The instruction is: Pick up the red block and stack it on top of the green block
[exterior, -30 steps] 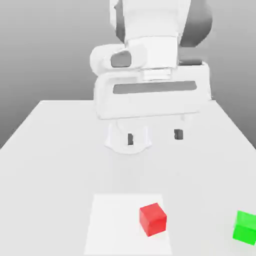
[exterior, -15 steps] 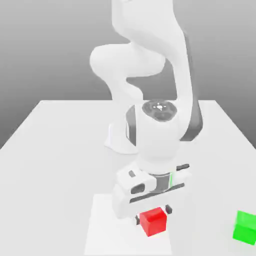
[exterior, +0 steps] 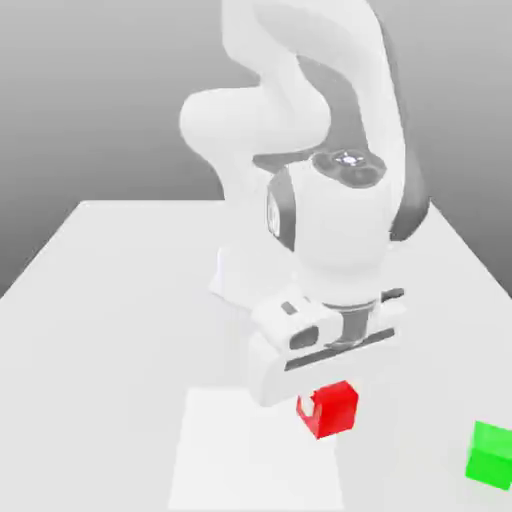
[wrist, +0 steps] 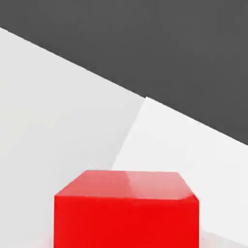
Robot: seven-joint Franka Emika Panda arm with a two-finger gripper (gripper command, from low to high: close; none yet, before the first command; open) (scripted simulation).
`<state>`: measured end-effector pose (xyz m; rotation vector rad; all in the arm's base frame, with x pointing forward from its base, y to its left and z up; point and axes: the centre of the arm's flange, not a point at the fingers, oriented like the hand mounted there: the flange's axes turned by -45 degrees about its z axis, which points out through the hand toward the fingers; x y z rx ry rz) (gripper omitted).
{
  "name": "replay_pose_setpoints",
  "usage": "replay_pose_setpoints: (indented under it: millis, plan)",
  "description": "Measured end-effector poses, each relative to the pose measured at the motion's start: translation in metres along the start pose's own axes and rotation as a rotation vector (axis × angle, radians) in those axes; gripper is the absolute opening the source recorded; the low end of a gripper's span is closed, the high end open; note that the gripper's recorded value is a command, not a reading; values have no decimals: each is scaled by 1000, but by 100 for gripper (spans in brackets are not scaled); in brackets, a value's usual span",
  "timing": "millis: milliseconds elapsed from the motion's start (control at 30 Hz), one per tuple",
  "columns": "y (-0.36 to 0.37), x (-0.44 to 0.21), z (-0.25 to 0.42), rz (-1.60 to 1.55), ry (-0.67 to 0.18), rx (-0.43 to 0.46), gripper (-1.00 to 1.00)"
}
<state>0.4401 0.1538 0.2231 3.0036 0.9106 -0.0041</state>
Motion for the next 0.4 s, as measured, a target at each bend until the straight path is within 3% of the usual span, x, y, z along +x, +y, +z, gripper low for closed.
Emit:
replay_pose_setpoints:
  millis: [167, 267, 300, 400]
  plan:
    - [-101, 62, -15, -211, 2, 2, -100]
    - [-117, 70, 19, -241, 3, 2, -100]
    - [-119, 70, 32, -244, 3, 2, 100]
    - [-119, 70, 32, -244, 3, 2, 100]
